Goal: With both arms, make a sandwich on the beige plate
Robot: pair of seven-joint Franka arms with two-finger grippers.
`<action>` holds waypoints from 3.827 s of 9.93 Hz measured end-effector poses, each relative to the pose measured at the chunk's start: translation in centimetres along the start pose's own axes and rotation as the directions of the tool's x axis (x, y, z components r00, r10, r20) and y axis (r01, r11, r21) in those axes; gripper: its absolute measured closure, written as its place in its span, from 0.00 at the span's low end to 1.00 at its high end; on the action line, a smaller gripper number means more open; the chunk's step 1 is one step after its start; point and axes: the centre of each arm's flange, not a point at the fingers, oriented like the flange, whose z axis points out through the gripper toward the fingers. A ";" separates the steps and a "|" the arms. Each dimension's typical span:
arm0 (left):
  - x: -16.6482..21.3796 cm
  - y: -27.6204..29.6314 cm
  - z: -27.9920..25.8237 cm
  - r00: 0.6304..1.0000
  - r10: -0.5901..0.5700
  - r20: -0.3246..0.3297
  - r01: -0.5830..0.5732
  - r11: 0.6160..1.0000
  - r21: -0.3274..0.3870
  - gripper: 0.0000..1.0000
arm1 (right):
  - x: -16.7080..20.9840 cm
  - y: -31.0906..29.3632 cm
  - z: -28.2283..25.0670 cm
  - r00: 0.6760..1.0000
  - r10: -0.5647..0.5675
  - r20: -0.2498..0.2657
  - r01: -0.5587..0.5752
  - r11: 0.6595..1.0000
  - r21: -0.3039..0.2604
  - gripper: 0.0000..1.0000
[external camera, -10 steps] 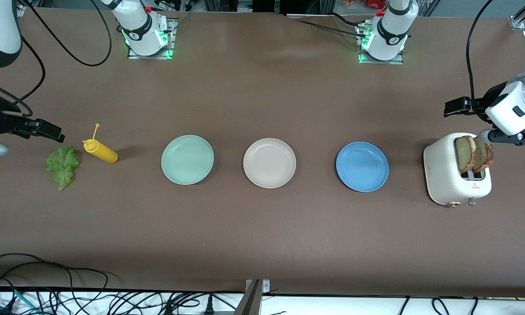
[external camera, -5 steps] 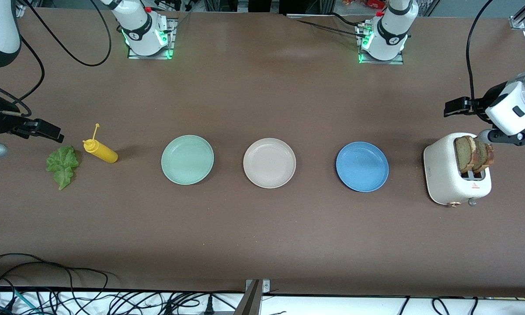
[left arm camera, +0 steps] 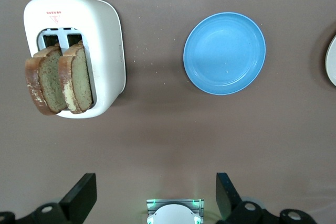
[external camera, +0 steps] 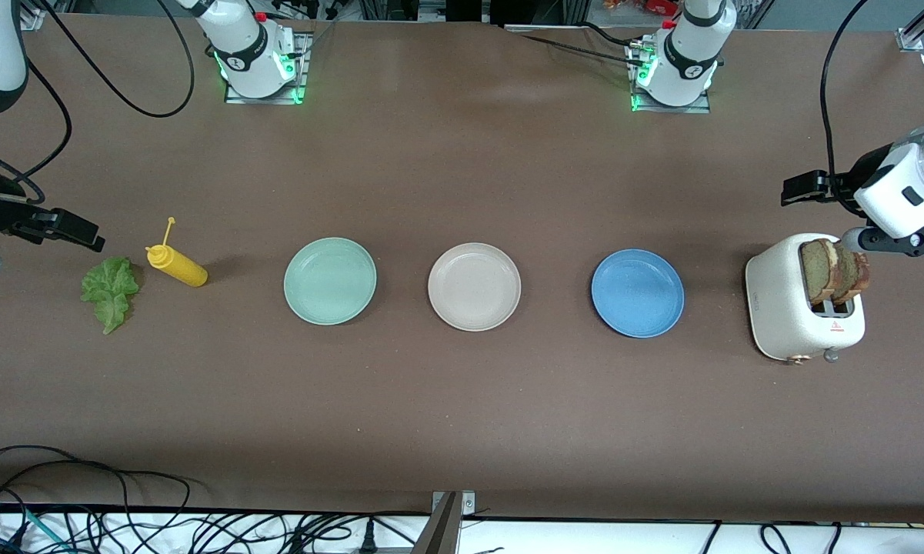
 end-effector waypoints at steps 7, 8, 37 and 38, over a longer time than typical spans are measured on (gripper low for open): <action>0.0 0.0 0.0 1.000 0.000 0.000 0.000 1.000 0.000 0.00 | 0.1 0.0 0.2 1.000 0.000 0.005 0.000 1.000 0.000 0.00; 0.0 0.0 0.0 1.000 0.000 0.000 0.000 1.000 0.000 0.00 | 0.1 0.0 0.3 1.000 0.000 0.007 0.000 1.000 0.000 0.00; 2.6 -3.1 3.9 0.996 -0.052 0.076 0.051 0.999 0.015 0.00 | 0.4 9.3 3.9 0.993 -0.053 0.108 0.056 0.998 -0.021 0.00; 3.3 -4.4 4.9 0.993 -0.070 0.092 0.070 0.998 0.010 0.00 | 0.4 9.2 3.9 0.993 -0.055 0.108 0.058 0.998 -0.024 0.00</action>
